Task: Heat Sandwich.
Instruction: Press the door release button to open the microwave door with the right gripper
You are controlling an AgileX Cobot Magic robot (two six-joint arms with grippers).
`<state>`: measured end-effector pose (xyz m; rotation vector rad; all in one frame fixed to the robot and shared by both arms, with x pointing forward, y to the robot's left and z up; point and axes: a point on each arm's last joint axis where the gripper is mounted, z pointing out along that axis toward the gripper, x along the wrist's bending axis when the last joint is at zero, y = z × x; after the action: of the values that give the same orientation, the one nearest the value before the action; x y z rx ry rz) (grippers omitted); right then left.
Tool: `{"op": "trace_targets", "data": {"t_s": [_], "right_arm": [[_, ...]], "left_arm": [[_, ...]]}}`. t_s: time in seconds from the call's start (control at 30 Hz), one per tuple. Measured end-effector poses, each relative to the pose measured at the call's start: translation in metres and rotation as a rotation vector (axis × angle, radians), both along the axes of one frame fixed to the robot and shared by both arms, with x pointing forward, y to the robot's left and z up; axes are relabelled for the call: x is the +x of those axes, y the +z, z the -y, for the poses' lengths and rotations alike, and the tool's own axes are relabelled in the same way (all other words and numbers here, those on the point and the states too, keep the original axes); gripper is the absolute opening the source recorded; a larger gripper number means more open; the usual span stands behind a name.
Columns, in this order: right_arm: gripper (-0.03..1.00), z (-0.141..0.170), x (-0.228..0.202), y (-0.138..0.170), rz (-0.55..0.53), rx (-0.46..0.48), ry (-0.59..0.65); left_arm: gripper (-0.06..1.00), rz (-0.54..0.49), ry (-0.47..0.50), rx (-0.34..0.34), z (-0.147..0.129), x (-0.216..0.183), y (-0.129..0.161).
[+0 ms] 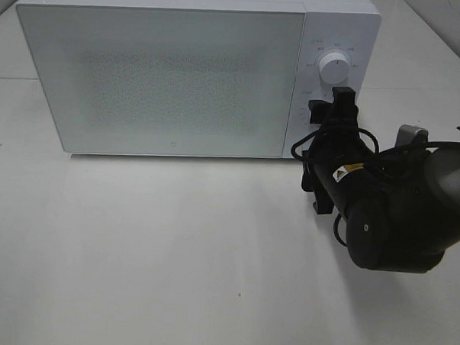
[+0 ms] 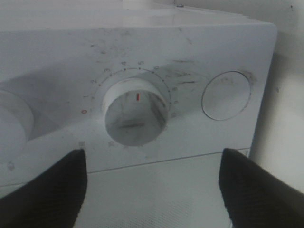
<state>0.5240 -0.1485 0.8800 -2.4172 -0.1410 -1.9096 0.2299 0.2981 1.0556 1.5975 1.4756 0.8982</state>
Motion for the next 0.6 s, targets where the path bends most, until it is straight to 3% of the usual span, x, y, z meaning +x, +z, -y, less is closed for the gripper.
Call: {"op": "trace_targets", "data": {"t_s": [0.23, 0.43, 0.5, 0.57, 0.6], "right_arm": [[0.75, 0.007, -0.015, 0.01, 0.008, -0.061, 0.052], [0.75, 0.013, -0.025, 0.032, 0.068, -0.177, 0.094], [0.75, 0.013, -0.03, 0.041, 0.051, -0.28, 0.153], [0.75, 0.012, -0.031, 0.043, 0.04, -0.322, 0.178], [0.75, 0.012, -0.034, 0.048, 0.022, -0.4, 0.225]], "left_arm": [[0.97, 0.0, 0.0, 0.0, 0.0, 0.0, 0.0], [0.97, 0.0, 0.0, 0.0, 0.0, 0.0, 0.0], [0.97, 0.0, 0.0, 0.0, 0.0, 0.0, 0.0], [0.97, 0.0, 0.0, 0.0, 0.0, 0.0, 0.0], [0.97, 0.0, 0.0, 0.0, 0.0, 0.0, 0.0]]}}
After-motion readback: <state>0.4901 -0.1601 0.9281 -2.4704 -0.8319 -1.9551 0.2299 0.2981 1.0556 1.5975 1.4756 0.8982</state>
